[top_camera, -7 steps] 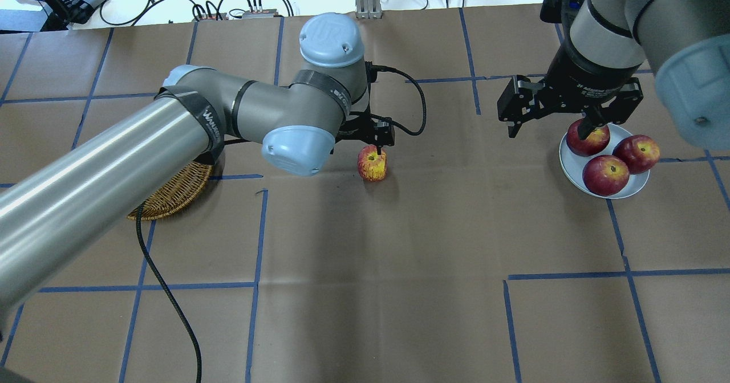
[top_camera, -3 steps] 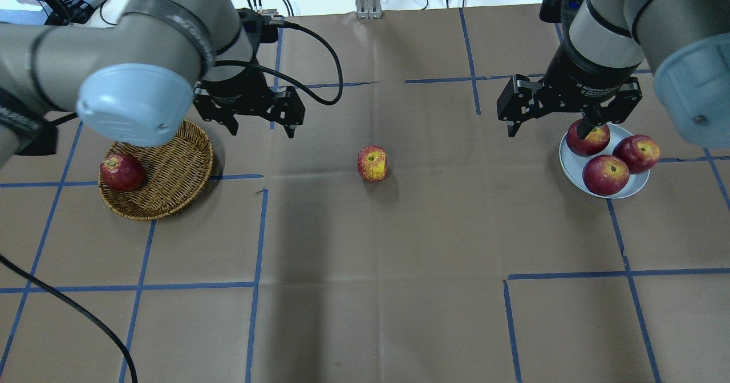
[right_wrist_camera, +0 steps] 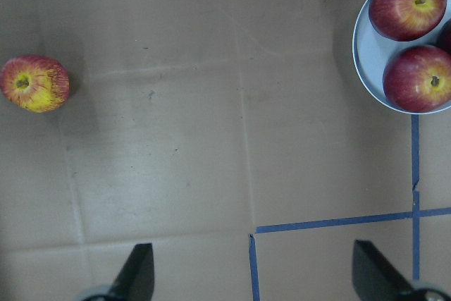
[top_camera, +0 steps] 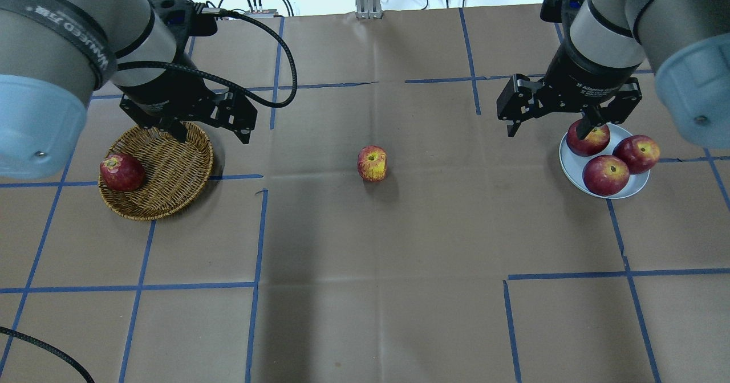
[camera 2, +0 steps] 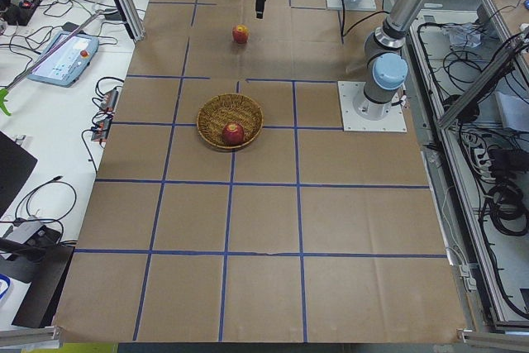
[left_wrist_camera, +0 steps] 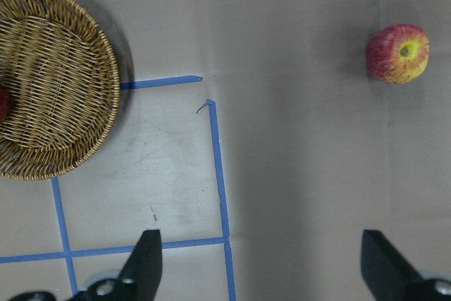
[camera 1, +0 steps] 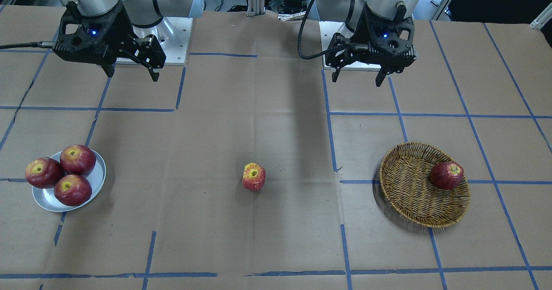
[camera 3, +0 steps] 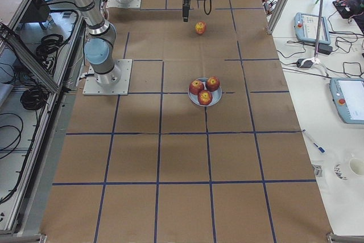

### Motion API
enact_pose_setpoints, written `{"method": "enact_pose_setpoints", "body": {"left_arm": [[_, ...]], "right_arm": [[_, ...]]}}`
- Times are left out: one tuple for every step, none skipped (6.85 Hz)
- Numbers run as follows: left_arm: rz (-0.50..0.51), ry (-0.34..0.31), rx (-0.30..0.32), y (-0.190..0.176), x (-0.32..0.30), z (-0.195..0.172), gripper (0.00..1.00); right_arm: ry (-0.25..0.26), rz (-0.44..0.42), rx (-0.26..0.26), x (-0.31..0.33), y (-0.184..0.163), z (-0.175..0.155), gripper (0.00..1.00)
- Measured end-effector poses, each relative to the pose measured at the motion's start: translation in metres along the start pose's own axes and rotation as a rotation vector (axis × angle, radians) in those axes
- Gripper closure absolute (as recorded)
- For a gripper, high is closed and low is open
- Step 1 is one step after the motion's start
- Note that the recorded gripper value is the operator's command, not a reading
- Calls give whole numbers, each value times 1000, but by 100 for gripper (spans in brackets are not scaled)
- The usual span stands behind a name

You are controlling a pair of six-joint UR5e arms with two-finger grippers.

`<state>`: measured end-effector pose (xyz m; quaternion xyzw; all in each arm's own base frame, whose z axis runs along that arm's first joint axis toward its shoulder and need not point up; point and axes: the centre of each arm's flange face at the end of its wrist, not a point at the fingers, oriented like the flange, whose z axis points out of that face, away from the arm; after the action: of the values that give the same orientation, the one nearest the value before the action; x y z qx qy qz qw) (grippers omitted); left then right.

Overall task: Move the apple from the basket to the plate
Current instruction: 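Raise the left gripper back over the basket while the right gripper moves toward the apple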

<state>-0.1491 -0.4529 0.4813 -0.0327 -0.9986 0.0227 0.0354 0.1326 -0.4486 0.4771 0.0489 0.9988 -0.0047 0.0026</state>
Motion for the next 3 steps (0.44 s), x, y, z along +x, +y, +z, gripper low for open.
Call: {"method": "enact_pose_setpoints", "body": {"left_arm": [[-19, 64, -2, -3, -7, -1, 1], [-18, 83, 10, -3, -12, -6, 1], [12, 60, 12, -2, -17, -5, 1]], "right_arm": [[1, 3, 2, 0, 0, 0, 0], [2, 6, 5, -1, 0, -1, 0], [-3, 4, 17, -4, -4, 0, 0]]}}
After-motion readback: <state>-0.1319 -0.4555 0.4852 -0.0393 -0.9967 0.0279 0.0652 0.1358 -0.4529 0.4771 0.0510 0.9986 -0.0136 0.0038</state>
